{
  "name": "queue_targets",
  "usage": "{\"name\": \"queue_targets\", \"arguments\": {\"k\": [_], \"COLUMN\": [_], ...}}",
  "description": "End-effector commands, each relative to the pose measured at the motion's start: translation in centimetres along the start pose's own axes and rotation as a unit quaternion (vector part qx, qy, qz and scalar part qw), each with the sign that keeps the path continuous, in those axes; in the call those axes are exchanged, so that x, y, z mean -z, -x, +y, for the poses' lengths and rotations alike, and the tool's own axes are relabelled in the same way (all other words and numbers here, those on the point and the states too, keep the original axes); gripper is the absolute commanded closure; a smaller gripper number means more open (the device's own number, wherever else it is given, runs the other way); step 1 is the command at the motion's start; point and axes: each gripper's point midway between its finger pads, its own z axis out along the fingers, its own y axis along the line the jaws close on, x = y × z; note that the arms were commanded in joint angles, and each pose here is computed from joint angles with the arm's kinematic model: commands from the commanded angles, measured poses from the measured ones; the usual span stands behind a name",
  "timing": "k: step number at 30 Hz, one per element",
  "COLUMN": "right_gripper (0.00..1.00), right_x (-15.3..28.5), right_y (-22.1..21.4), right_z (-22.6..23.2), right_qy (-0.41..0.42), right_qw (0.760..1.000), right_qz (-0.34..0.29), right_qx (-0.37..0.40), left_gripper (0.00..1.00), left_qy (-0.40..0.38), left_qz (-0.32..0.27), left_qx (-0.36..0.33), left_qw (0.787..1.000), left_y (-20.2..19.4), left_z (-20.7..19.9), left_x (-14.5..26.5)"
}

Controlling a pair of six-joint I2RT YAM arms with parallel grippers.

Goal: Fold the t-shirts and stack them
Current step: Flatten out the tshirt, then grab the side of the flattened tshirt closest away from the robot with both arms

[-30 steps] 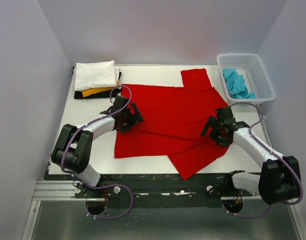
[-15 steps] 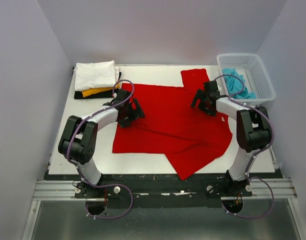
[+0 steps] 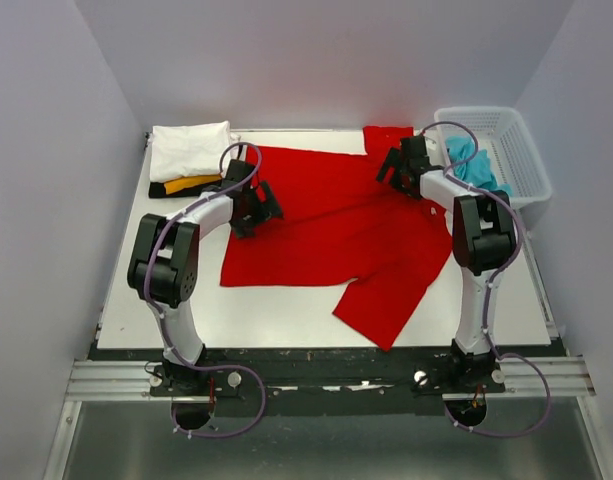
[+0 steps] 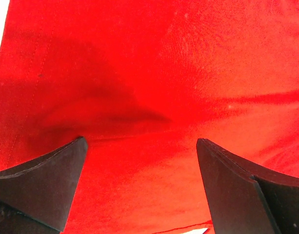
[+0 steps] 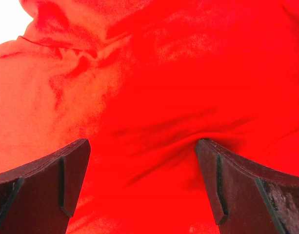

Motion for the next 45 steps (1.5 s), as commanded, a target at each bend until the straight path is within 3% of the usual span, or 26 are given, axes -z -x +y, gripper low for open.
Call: {"name": "queue_targets", "arguments": {"k": [1,5,10,17,21,26,32,39,45], "right_gripper": [0.0,0.0,0.0,0.0,0.0,0.0,0.0,0.0,0.0], "right_x": [-2.4,0.6,8.0,17.9,21.6,24.0,25.4,25.0,24.8], "right_y": [-2.7,-0.2,1.1,-2.2,-4.3,-5.9,-5.1,-5.2,-4.6], "right_z": [-2.7,-1.3,0.6,1.0,0.6,-0.1,-0.4,-0.9,-1.6], "right_qy": [-0.045,-0.017,0.021,0.073,0.126,0.16,0.163,0.149,0.124], "right_qw": [0.997,0.998,0.992,0.987,0.986,0.982,0.981,0.984,0.987], "right_qz": [0.049,0.038,0.014,-0.04,-0.046,-0.044,-0.068,-0.068,-0.081], "right_qx": [0.028,0.051,0.127,0.137,0.099,0.088,0.076,0.07,0.066], "left_gripper": [0.01,0.02,0.01,0.01,0.01,0.01,0.02,0.35,0.41], "left_qy": [0.007,-0.021,-0.03,0.0,0.02,-0.011,0.029,0.027,0.006], "left_qz": [0.012,-0.008,-0.048,-0.091,-0.124,-0.18,-0.169,-0.142,-0.12], "left_qx": [-0.023,-0.035,-0.059,0.011,0.064,0.124,0.174,0.169,0.149], "left_qw": [1.0,0.999,0.997,0.996,0.99,0.976,0.97,0.975,0.982], "left_y": [0.6,1.0,-0.5,-6.3,-9.1,-7.7,-7.2,-7.2,-7.6], "left_z": [0.0,-1.4,-2.3,3.9,8.8,10.5,12.9,12.5,11.5], "left_x": [0.0,2.3,7.2,11.7,12.0,11.3,9.1,8.0,7.8]}}
